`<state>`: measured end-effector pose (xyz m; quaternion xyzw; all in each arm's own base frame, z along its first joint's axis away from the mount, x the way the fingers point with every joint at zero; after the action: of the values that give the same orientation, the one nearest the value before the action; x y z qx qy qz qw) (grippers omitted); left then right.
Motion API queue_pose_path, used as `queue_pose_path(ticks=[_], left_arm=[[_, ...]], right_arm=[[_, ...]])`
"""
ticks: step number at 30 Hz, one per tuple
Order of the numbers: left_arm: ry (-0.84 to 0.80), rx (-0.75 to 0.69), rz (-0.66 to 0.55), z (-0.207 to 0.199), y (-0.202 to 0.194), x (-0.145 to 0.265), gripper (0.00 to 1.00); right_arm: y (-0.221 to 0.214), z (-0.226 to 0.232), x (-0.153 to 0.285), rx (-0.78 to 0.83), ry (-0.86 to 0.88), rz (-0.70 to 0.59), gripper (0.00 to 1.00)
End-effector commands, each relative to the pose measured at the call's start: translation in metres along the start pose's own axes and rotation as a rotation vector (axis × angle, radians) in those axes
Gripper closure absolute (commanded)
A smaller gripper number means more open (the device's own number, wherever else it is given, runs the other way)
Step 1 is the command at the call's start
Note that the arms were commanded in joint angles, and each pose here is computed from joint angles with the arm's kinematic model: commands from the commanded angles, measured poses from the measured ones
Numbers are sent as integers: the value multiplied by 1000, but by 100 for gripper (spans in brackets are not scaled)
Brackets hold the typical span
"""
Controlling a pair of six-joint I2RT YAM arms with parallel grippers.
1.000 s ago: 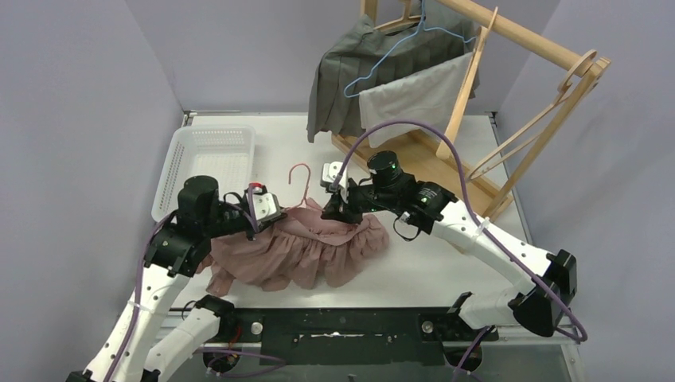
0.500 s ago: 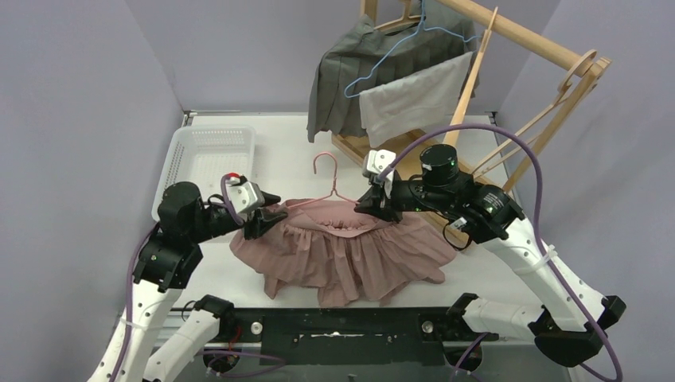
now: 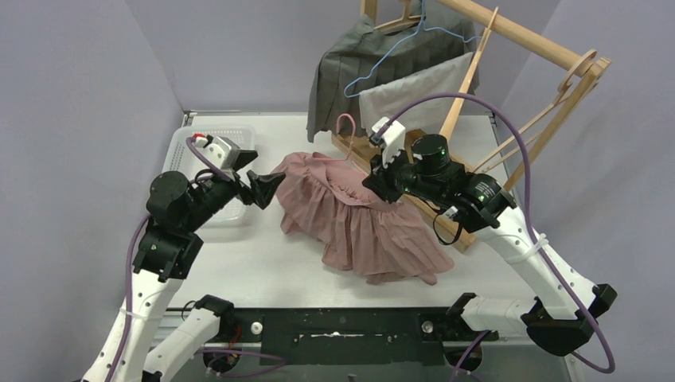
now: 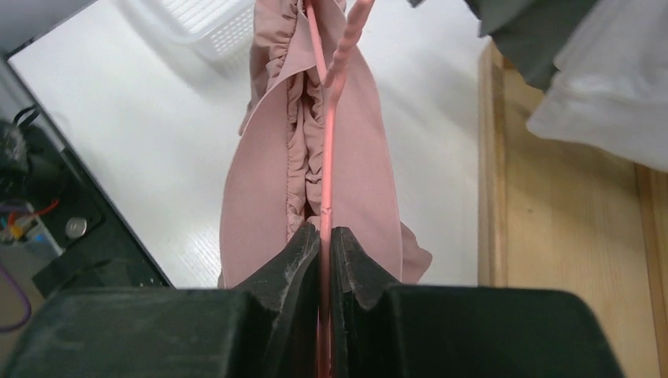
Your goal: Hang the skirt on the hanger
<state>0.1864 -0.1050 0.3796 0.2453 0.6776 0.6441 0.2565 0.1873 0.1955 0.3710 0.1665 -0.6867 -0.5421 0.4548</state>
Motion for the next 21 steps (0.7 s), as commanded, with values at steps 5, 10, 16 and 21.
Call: queue_pose_path(ticks=[5, 10, 16, 21], left_arm=[[143, 134, -40, 8, 4, 2, 16], [158, 125, -46, 10, -3, 1, 15], [199, 109, -12, 18, -12, -3, 15], [229, 104, 20, 22, -21, -6, 15]], right_arm=[[32, -8, 58, -242, -265, -173, 100], [37, -16, 91, -382, -436, -218, 100], [59, -28, 135, -448, -628, -282, 100], [63, -38, 154, -514, -776, -327, 100]])
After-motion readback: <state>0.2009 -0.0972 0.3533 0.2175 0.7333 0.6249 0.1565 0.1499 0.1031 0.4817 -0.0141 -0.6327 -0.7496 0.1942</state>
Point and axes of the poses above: each gripper's point midway between its finger pads, its own x axis back along the fingers, its own z axis along the line the jaws close on, y = z × x, the point moved 8 cm from there along x, back along the fingers, and after that the axes turned 1 degree about x, right-handed, at the moved point
